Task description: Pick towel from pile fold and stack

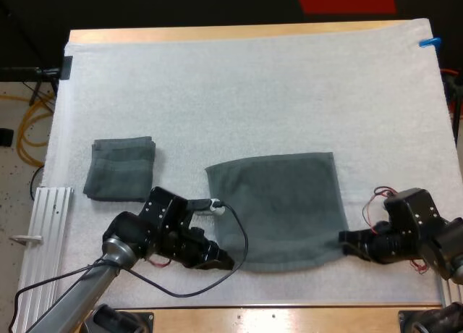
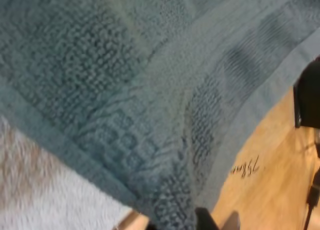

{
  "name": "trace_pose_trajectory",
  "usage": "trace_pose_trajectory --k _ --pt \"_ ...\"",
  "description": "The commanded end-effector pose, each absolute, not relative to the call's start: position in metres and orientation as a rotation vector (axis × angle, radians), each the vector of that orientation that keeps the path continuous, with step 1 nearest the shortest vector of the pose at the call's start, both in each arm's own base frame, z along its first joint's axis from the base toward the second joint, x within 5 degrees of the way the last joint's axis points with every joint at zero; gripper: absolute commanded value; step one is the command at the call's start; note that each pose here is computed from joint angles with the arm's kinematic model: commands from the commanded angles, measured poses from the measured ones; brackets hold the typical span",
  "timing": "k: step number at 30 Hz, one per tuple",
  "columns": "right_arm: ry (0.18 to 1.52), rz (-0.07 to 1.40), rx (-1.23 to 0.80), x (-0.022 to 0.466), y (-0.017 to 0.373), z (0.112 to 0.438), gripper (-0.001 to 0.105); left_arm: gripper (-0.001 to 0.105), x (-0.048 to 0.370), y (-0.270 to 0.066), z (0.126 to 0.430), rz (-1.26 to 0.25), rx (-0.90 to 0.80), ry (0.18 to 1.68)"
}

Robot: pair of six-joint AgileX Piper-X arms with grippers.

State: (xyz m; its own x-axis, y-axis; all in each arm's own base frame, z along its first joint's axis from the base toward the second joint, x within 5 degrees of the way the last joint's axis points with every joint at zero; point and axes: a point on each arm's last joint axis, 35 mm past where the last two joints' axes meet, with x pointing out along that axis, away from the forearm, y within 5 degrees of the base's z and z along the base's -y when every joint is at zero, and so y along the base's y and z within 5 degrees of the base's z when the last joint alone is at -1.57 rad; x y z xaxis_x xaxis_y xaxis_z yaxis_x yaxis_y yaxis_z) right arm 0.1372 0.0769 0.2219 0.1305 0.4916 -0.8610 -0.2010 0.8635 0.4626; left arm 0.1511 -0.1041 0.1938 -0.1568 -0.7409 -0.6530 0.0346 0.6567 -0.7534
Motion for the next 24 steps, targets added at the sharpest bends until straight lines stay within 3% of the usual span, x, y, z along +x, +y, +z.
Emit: trace_pose_trajectory --k 1,8,16,24 --pt "1.309 0.508 0.298 0.144 0.08 0.225 0.0 0.0 0.157 -0.105 0.194 -0.766 -0.611 1.566" --pt "1.19 0.442 0.508 0.189 0.101 0.212 0.0 0.0 0.204 -0.092 0.178 -0.747 -0.847 1.431" --pt "1.121 0.391 0.629 0.229 0.118 0.181 0.0 0.0 0.245 -0.07 0.142 -0.733 -1.11 1.4" --pt "1.031 0.23 0.611 0.238 0.115 0.175 0.0 0.0 0.257 -0.069 0.122 -0.739 -1.139 1.4"
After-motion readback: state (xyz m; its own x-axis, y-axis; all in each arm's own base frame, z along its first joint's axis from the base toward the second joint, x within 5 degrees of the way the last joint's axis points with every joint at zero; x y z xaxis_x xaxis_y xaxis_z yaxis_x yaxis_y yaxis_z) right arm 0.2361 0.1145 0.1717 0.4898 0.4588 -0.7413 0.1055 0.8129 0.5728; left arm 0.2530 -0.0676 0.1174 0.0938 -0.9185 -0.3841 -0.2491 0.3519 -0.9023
